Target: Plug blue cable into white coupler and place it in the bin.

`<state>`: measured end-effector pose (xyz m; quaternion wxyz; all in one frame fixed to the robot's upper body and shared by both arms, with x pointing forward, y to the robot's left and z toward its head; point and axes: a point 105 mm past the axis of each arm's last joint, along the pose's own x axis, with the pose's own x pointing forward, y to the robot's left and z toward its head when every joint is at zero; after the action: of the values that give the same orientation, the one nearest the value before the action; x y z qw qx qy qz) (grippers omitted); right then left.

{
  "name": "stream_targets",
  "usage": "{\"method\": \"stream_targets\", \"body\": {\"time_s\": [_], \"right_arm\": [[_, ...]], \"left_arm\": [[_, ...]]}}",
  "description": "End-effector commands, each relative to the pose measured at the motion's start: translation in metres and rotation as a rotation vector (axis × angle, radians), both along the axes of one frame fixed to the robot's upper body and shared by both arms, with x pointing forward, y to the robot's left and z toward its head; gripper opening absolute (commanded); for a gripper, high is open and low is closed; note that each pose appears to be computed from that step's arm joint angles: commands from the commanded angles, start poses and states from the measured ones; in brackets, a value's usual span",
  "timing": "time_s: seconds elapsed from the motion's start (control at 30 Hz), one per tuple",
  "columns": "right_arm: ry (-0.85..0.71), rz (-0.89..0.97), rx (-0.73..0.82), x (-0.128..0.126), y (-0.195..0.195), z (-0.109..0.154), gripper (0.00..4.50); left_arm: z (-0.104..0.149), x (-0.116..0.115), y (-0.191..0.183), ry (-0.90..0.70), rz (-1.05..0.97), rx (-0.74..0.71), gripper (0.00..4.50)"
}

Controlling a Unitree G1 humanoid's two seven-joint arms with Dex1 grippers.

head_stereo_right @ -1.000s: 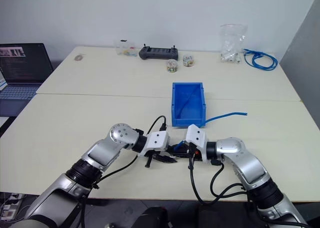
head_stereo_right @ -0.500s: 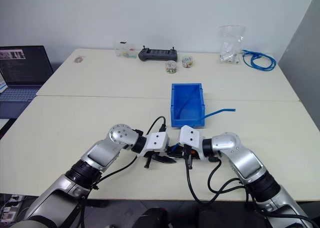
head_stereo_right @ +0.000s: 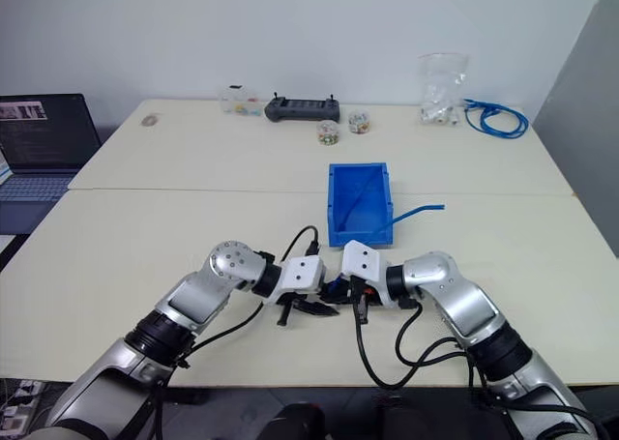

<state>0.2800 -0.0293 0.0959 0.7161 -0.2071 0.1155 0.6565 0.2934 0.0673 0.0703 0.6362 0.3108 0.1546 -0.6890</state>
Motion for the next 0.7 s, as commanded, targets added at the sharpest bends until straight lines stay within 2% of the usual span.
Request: {"method": "stream_targets", "body": {"time_s": [0.03, 0.33, 0.63, 0.7], "right_arm": [[0.098, 0.016, -0.13, -0.009, -0.008, -0.038, 0.16], [0.166, -0.001, -0.18, -0.012, -0.016, -0.061, 0.16], [0.238, 0.007, -0.183, -0.018, -0.014, -0.076, 0.16], [0.235, 0.009, -0.167, -0.018, -0.012, -0.072, 0.16]], "left_arm": [[-0.017, -0.004, 0.007, 0.042, 0.021, 0.061, 0.85], [-0.02, -0.004, 0.009, 0.044, 0.047, 0.057, 0.85], [-0.02, -0.002, 0.008, 0.034, 0.06, 0.05, 0.85], [-0.021, -0.003, 0.008, 0.034, 0.061, 0.049, 0.85]]}}
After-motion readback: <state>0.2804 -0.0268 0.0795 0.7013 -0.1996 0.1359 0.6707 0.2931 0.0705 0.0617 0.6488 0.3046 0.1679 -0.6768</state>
